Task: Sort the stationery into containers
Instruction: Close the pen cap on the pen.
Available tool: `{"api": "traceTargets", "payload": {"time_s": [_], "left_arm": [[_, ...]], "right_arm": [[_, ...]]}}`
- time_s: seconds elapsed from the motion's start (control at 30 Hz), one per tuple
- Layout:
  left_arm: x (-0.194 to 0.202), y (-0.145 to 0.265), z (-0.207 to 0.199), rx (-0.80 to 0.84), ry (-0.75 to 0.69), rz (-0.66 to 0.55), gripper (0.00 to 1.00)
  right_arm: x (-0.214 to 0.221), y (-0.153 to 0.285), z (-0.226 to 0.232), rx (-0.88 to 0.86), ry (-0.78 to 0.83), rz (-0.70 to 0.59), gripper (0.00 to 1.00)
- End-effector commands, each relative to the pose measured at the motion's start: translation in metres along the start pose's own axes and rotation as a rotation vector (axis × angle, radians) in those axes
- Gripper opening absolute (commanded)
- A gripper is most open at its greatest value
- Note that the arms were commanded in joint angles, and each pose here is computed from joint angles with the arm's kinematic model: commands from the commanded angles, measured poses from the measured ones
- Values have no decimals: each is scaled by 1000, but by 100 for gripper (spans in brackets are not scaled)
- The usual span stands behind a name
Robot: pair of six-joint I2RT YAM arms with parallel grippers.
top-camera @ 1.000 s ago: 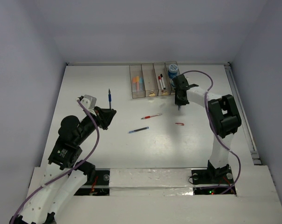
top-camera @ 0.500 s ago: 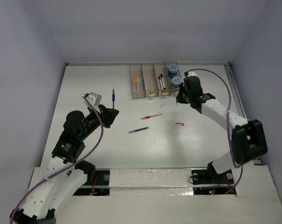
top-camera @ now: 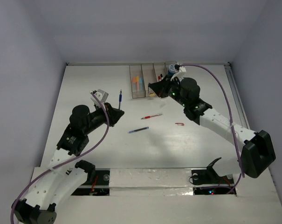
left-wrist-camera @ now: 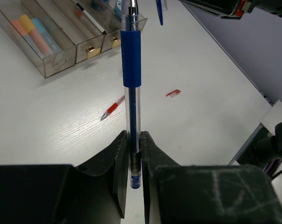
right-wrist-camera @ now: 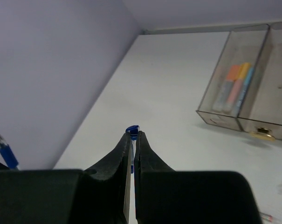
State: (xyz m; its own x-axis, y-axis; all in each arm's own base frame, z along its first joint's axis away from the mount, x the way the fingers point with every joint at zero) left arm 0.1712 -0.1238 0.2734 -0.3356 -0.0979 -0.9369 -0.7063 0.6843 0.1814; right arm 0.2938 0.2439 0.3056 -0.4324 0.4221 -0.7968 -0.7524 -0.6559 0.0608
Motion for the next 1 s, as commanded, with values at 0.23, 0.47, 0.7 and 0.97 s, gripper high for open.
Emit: {"api": "traceTargets", "payload": {"time_s": [0.23,0.47,0.7,0.97], "left_arm": [[-15,-4,-21,230,-21,-58,0],[-16,-2,-23,240,-24,-72,0],[-16,-2,-23,243,-23,-72,0],[-15,-3,-23,242,-20,-62,0]], "right_arm": [[-11,-8,79,-390,-144,-232,0],[-7,-11,111,-510,-199,-261,0],[-9,-11,120,-524,-184,-287,0],[-20,-7,125,-546,-185,-344,0]]}}
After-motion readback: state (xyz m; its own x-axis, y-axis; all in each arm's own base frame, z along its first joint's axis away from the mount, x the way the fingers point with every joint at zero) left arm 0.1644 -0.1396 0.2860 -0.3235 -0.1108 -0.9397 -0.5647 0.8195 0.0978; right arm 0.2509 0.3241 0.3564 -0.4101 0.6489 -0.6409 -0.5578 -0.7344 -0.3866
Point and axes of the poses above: each gripper's point midway between its finger pads, its own y axis back along the fingers, its own z axis along the line the jaws close on, x = y × z, the point moved 8 cm from there along y, back along the fingers, and after that the axes turned 4 degrees about -y, right-handed, at the moved point
